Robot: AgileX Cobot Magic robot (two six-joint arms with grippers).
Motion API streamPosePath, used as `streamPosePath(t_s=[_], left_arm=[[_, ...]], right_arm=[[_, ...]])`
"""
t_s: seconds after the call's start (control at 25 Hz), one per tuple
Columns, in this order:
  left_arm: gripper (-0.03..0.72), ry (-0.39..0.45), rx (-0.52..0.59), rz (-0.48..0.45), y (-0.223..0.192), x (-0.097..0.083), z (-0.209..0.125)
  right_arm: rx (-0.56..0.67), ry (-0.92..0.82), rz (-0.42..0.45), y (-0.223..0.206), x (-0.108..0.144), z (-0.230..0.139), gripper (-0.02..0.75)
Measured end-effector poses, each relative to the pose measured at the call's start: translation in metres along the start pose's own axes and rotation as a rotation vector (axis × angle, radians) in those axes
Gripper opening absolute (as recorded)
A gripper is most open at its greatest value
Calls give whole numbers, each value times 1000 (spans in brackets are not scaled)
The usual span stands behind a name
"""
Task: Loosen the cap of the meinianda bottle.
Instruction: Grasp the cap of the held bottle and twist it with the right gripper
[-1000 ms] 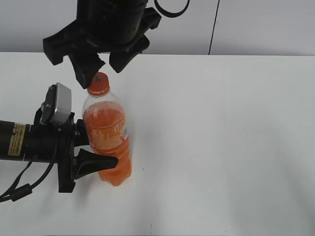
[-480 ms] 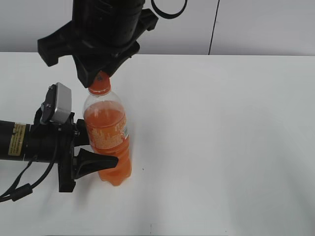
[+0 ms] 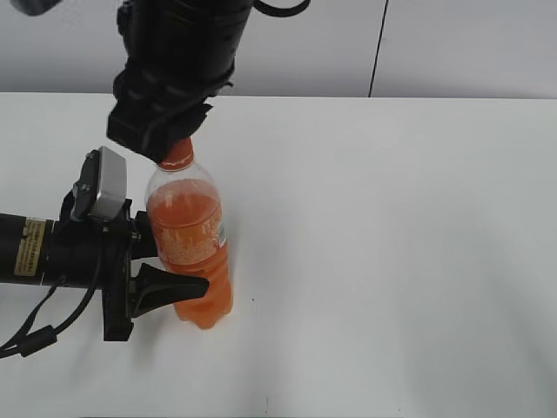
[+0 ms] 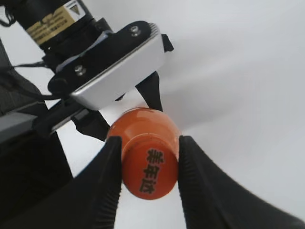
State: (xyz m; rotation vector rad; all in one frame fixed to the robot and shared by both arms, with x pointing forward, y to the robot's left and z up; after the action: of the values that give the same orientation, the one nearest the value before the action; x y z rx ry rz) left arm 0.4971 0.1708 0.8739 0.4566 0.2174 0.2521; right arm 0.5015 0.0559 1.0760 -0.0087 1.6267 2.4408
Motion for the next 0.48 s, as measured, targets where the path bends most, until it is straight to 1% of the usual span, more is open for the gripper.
streamPosePath(t_s=[0.24,0.32,0.4,0.48], left_arm=[[382,2,1,2,0,0,0],[382,3,0,3,0,0,0],[382,5,0,4,0,0,0],[382,12,-2,7,0,1,0]], right_arm=[[-2,435,-1,1,0,0,269],[-3,547,-2,1,0,0,268],[-3,609,-2,1,0,1,262],[-4,641,-5,1,0,1,232]])
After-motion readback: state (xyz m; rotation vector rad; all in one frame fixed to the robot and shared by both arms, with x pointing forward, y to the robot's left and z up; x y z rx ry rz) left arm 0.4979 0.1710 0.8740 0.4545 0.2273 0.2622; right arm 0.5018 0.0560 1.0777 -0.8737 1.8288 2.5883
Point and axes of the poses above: a point on each arm's last joint axis where the gripper is mounted, y pointing back along that axis away from the gripper, x along the wrist's bending axis when the last joint is at zero, z = x × y, the point moved 2 cm from there along -y, pointing out along that axis toward the gripper, and after that the axes turned 6 degrees about y, right-handed, at the moved point
